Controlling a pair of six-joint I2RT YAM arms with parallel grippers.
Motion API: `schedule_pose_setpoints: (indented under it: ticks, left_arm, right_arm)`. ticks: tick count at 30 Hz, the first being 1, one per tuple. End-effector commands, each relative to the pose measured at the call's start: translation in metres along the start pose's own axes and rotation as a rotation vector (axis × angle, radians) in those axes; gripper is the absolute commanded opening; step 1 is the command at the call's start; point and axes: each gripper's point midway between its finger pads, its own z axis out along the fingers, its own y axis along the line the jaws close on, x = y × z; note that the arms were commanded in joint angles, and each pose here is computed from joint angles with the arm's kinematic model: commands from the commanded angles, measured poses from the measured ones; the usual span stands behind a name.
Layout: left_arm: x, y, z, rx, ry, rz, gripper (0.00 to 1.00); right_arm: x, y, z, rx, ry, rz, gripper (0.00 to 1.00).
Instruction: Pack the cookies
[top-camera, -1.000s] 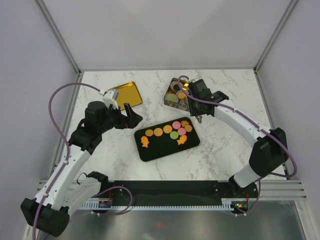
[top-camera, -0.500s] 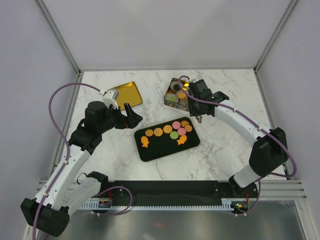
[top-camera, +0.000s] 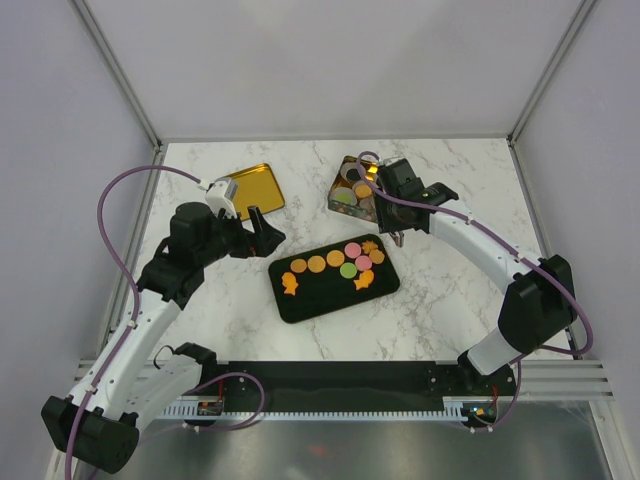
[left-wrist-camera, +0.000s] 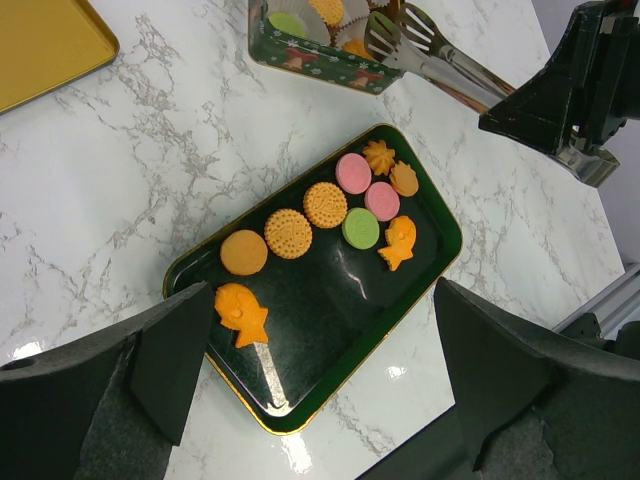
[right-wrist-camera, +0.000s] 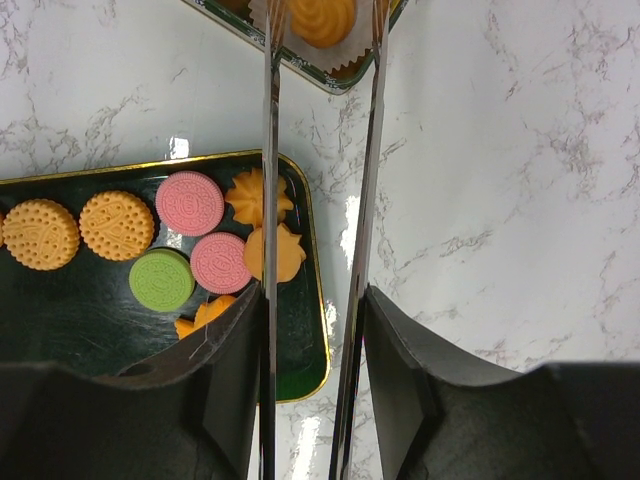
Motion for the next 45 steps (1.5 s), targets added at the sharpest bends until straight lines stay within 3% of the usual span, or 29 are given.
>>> schedule_pose_setpoints:
  ticks: [1, 6, 13, 20, 28, 37, 45]
  left_arm:
    - [-0.017, -0.010, -0.004, 0.028, -0.044, 0.030, 0.99]
    - [-0.018, -0.011, -0.005, 0.031, -0.047, 0.030, 0.99]
    - [-0.017, -0.013, -0.005, 0.043, -0.044, 0.026, 0.99]
    - [-0.018, -0.015, -0.007, 0.049, -0.053, 0.029, 0.99]
    - [-0.020, -0.014, -0.008, 0.042, -0.062, 0.032, 0.99]
    - [-0.018, -0.011, -0.006, 0.033, -0.055, 0.029, 0.99]
    - [-0.015, -0.007, -0.001, 0.018, -0.039, 0.025, 0.99]
  right_arm:
    - [-0.011, 0.001, -0.005, -0.015, -0.045, 0.003, 0.50]
    - [-0.029, -0.002, -0.020, -0.026, -0.093, 0.014, 0.50]
    - [-0.066, -0.087, -0.025, 0.069, -0.173, 0.236, 0.51]
    - [-0.060, -0.145, 0.040, 0.174, -0.173, 0.439, 0.52]
    - [-0.049, -0.178, 0.096, 0.294, -0.175, 0.504, 0.54]
    - [0.012, -0.183, 0.136, 0.339, -0.038, 0.505, 0.68]
    - [0.044, -0.178, 0.140, 0.321, 0.026, 0.505, 0.91]
